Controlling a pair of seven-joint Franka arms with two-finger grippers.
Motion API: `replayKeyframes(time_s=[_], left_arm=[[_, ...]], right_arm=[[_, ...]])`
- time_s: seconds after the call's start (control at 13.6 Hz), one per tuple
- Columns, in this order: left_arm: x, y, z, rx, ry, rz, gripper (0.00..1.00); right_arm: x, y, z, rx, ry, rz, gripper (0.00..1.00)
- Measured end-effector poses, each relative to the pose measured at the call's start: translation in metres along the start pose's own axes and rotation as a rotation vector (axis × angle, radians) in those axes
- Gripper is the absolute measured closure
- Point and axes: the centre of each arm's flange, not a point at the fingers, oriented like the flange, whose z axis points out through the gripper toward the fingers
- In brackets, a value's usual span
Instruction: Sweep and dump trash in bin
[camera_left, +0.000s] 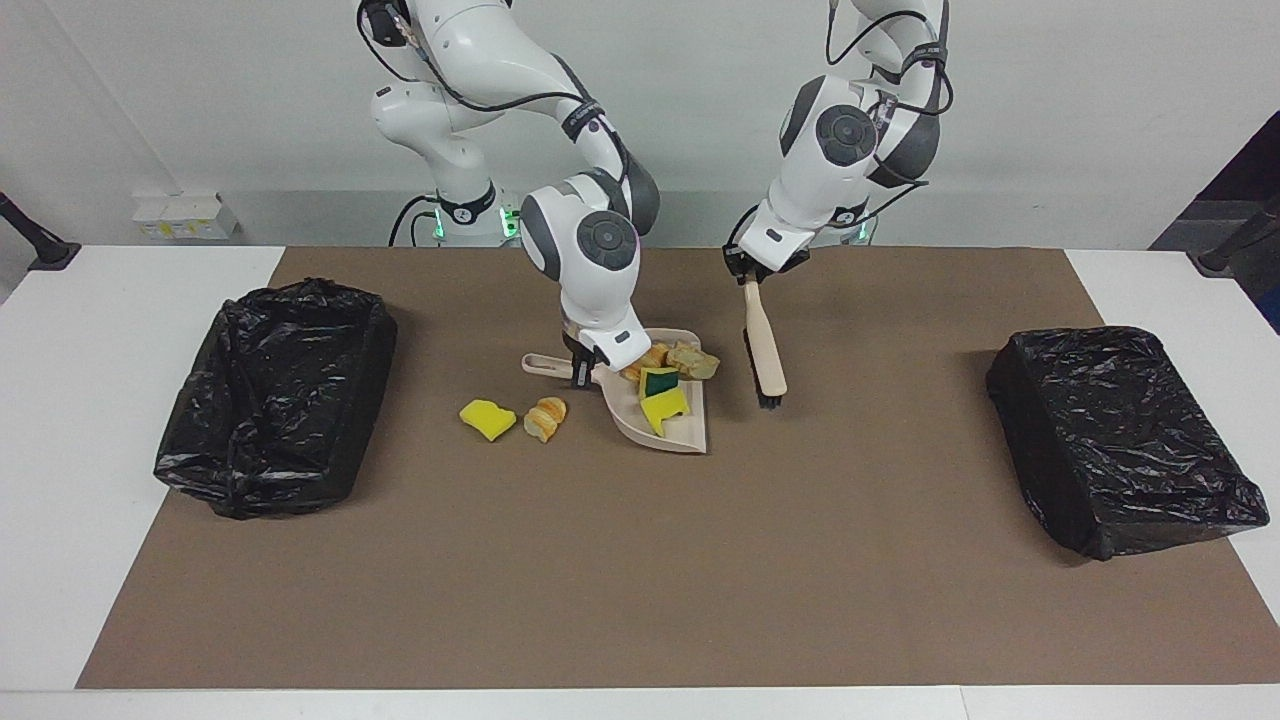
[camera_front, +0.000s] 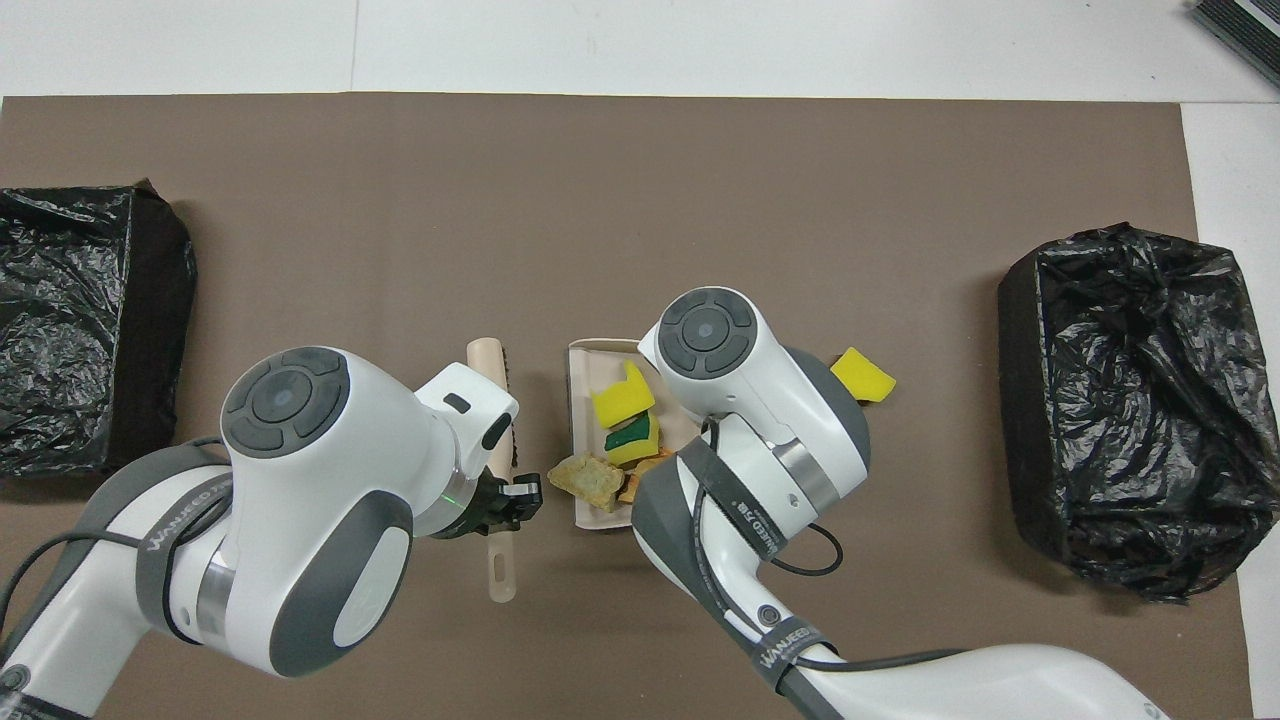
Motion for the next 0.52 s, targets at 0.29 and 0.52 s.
replayKeyframes(time_s=[0.29, 0.52], left_arm=[[-0.033, -0.001, 0.016, 0.061, 0.020, 0.054, 0.74], [-0.060, 0.013, 0.018, 0.092, 0.049, 0.104, 0.74]], right_arm=[[-0.025, 0.017, -0.014, 0.028, 0.124, 0.048, 0.68], [-0.067, 0.037, -0.045, 0.025, 0.288, 0.096, 0.68]])
